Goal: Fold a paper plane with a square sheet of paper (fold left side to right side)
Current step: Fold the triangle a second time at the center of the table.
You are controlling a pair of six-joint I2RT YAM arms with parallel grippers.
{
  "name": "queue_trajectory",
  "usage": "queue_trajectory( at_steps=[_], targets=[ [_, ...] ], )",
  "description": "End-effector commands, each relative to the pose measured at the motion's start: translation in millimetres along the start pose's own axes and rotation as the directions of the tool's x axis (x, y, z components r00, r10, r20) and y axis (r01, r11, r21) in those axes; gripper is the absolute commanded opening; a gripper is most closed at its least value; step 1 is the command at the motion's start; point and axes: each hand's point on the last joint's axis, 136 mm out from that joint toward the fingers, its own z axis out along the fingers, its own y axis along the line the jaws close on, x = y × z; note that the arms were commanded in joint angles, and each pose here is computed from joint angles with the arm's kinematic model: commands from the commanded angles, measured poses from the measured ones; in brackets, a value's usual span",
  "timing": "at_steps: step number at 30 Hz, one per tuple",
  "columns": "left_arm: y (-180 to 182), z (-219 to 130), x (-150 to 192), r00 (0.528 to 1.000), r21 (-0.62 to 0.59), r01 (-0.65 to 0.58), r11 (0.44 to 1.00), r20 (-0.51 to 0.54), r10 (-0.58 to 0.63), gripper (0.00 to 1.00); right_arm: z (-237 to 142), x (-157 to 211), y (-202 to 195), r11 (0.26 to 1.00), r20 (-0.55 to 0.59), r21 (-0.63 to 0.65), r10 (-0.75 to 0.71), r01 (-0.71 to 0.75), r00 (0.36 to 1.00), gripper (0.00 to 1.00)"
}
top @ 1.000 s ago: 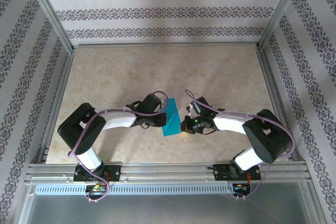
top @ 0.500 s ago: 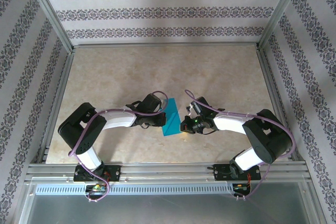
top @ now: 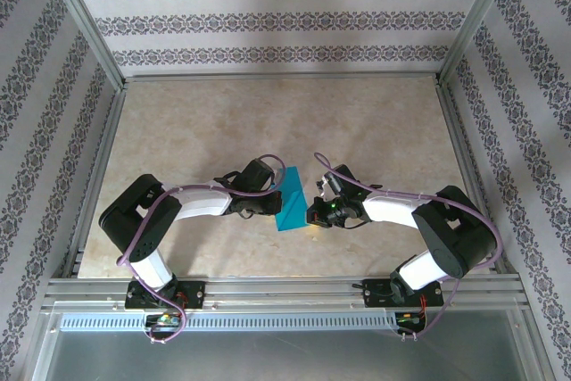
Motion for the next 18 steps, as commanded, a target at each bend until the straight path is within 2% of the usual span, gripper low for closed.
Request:
queue_trajectory(
  at_steps=[1, 18],
  targets=[
    [9.4, 6.3, 3.2, 1.000, -0.013, -0.007, 1.000, -0.020, 0.006, 0.00, 6.1, 12.0, -23.1, 0.995, -0.036, 0.100, 0.013, -0.009, 0.999, 0.00],
    [-2.5, -6.9, -7.6, 0.998, 0.025, -0.049, 0.998, 0.039, 0.048, 0.00, 6.9, 13.0, -25.1, 0.994, -0.038, 0.106, 0.016, -0.012, 0.999, 0.00]
  ],
)
